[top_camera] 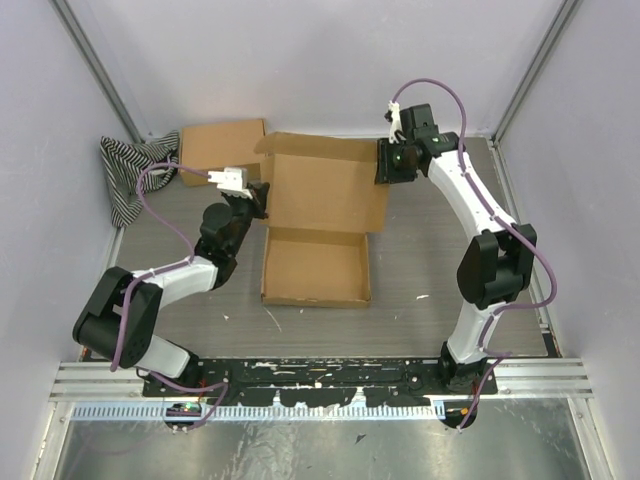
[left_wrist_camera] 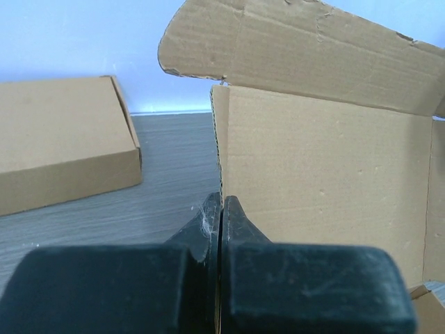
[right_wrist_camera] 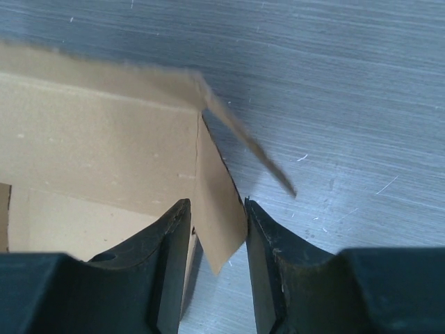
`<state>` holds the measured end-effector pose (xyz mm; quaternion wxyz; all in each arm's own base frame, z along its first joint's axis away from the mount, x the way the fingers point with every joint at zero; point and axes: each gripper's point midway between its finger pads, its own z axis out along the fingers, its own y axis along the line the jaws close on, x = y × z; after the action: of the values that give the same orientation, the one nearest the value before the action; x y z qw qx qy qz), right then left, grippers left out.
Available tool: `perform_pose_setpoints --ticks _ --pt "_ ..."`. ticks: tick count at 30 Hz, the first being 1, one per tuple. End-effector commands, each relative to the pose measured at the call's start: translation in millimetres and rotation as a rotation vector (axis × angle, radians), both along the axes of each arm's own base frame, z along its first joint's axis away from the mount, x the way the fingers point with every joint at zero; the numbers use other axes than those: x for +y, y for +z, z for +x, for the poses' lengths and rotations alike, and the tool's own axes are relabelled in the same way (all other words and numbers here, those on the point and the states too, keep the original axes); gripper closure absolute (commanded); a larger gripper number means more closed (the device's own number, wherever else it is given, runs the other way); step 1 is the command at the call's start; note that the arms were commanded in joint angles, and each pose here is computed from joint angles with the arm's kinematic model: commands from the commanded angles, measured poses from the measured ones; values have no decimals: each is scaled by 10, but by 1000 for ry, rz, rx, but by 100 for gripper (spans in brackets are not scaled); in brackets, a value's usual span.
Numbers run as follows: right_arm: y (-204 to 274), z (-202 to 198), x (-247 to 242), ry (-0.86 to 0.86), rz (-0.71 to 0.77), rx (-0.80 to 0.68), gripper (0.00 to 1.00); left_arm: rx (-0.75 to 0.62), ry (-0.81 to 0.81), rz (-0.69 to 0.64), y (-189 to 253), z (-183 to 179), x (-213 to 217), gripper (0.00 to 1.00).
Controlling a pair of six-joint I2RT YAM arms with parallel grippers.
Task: Fold the paper box
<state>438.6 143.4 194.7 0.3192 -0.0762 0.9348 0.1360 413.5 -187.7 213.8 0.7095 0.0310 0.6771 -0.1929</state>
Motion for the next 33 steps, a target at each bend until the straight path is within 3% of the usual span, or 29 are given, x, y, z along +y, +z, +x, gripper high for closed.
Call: perform_pose_setpoints --ticks 1,7,10,13,14,16,19,21,30,33 --pt "249 187 -84 0 -16 -82 58 -174 -28 -30 445 -79 -16 100" --pt "292 145 53 78 62 -65 63 -187 -37 -26 449 -88 -28 100" --pt "254 80 135 105 99 -34 77 -187 -39 -29 453 -80 -39 100" --pt "176 64 130 91 97 -9 98 -189 -36 -34 472 -66 -39 100" --pt "161 72 112 78 89 -8 99 -189 -34 -39 483 -64 -37 100" --pt "179 112 67 45 63 -32 99 -184 -17 -47 509 -50 -11 87" --pt "291 168 18 11 33 -93 99 -142 23 -39 539 -20 56 59" --pt "410 202 11 5 28 -150 99 -96 62 -24 645 20 111 48" --pt "847 237 15 55 19 -375 99 211 134 171 941 97 256 36" --pt "881 244 7 76 1 -407 99 349 66 247 907 109 197 34"
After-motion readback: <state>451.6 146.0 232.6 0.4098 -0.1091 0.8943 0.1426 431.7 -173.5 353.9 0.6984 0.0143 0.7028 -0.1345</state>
